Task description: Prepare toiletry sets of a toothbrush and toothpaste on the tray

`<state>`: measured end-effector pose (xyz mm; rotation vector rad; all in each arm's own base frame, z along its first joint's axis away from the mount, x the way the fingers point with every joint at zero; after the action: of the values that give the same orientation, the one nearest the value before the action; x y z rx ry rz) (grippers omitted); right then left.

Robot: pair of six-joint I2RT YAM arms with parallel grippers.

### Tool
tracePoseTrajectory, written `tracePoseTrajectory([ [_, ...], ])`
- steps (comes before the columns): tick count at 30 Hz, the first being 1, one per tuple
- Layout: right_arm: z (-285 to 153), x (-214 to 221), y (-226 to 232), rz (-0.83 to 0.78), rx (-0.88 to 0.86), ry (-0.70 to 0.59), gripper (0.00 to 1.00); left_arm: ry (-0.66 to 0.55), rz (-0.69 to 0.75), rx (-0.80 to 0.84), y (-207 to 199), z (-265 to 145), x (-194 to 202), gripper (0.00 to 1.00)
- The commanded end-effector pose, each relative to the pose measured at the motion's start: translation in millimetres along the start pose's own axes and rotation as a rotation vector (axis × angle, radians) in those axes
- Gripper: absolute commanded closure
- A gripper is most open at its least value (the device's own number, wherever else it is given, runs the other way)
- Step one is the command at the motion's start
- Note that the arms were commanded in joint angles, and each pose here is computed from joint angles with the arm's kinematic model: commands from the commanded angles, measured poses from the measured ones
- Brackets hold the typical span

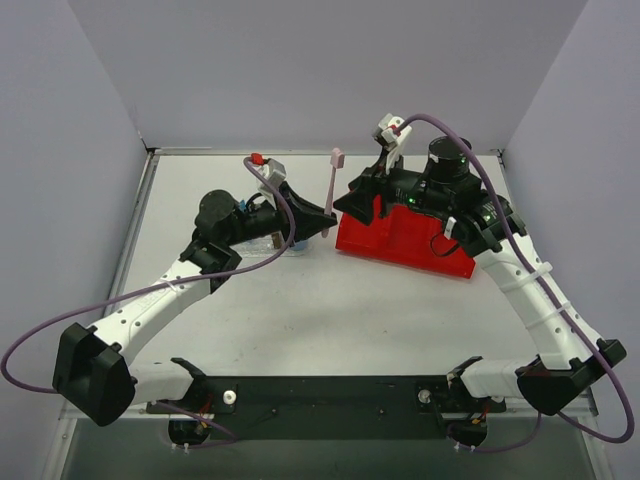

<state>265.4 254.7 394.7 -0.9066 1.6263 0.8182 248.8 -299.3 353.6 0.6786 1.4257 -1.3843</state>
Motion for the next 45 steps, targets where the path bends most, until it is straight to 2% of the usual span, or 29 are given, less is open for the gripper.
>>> tracePoseTrajectory([
  [1,8,-12,9,0.000,-0.063,-0.057,0.47,-0.058,-0.010,0.164,-29,-2,-14,1.00],
  [12,7,-10,27,0.036,-0.165,-0.076,0.52,-0.094,-0.045,0.194,-34,-2,-18,1.00],
  [22,9,-8,33,0.053,-0.200,-0.077,0.71,-0.086,-0.061,0.193,-31,0,-15,1.00],
  [27,9,-10,35,0.057,-0.215,-0.079,0.76,-0.084,-0.063,0.187,-29,0,-12,1.00],
  [32,10,-10,36,0.063,-0.222,-0.077,0.80,-0.080,-0.060,0.185,-29,0,-12,1.00],
  [45,16,-4,40,0.074,-0.246,-0.058,0.82,-0.080,-0.055,0.186,-29,1,-13,1.00],
])
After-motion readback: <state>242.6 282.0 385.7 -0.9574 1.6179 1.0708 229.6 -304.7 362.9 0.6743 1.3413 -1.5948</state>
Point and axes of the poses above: each gripper's point midway between its finger pads, its own z axis out along the fingers, its own y axis along the line the jaws close on, x = y × z, the point moved 2 cm from there along -z, back along the fingers, and after that the axes turned 4 degrees about -z, right-handed, at the moved point
